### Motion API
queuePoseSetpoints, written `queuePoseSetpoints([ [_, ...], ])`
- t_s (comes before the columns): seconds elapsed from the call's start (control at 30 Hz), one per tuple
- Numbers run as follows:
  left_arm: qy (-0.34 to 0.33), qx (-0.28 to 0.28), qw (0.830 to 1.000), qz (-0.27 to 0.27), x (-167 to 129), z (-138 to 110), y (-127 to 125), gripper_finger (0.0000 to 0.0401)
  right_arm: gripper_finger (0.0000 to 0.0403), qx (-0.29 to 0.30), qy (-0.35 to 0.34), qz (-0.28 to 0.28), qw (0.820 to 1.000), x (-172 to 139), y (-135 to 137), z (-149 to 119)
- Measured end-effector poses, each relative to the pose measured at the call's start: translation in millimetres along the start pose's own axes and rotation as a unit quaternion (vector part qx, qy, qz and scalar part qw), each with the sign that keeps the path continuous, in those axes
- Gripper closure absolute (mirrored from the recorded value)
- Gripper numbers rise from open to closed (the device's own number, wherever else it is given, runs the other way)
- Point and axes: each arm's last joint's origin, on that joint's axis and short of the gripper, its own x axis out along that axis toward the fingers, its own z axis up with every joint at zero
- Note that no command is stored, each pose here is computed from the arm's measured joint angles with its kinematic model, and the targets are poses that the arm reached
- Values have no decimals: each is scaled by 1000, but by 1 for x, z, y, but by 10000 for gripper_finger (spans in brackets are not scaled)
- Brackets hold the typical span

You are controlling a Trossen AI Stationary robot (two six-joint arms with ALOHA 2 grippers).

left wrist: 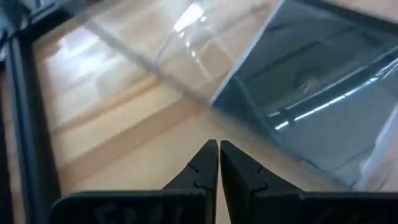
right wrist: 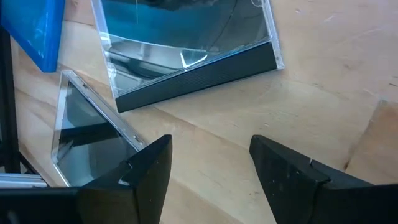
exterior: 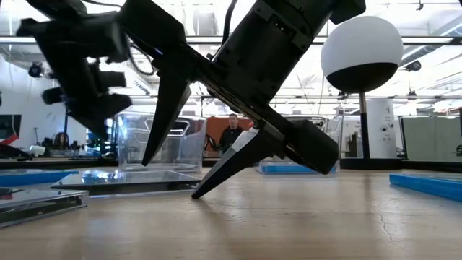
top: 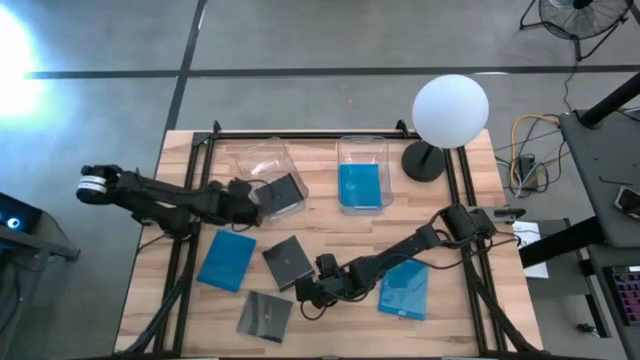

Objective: Pick & place jewel cases by type
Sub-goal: Adjust the left transparent bin on the table

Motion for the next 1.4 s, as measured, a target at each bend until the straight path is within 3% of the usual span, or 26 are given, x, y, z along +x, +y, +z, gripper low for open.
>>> queuePoseSetpoints([
  [0.1, -5, -2, 1000, 9, 5, 12, 5, 400, 184, 2, 0, 0, 1000, 0, 0, 0],
  [0.37, -27, -34, 992, 117, 17, 19, 35, 400, 183, 11, 1, 1, 1000, -1, -1, -4],
  [0.83, -85, -118, 989, 37, 60, 47, 47, 400, 184, 19, 2, 2, 1000, -2, -1, -6],
  [1.03, -94, -156, 981, -71, 70, 62, 53, 401, 184, 18, 4, 3, 1000, -2, -1, -7],
  [1.13, -84, -147, 980, -102, 71, 63, 53, 401, 184, 14, 6, 6, 1000, -4, 0, -7],
  [1.27, -58, -96, 983, -143, 61, 64, 53, 401, 184, -3, 11, 12, 1000, -9, 3, -7],
  [1.4, -38, -57, 993, -91, 39, 59, 61, 401, 184, 8, -1, 23, 1000, -15, 7, -6],
])
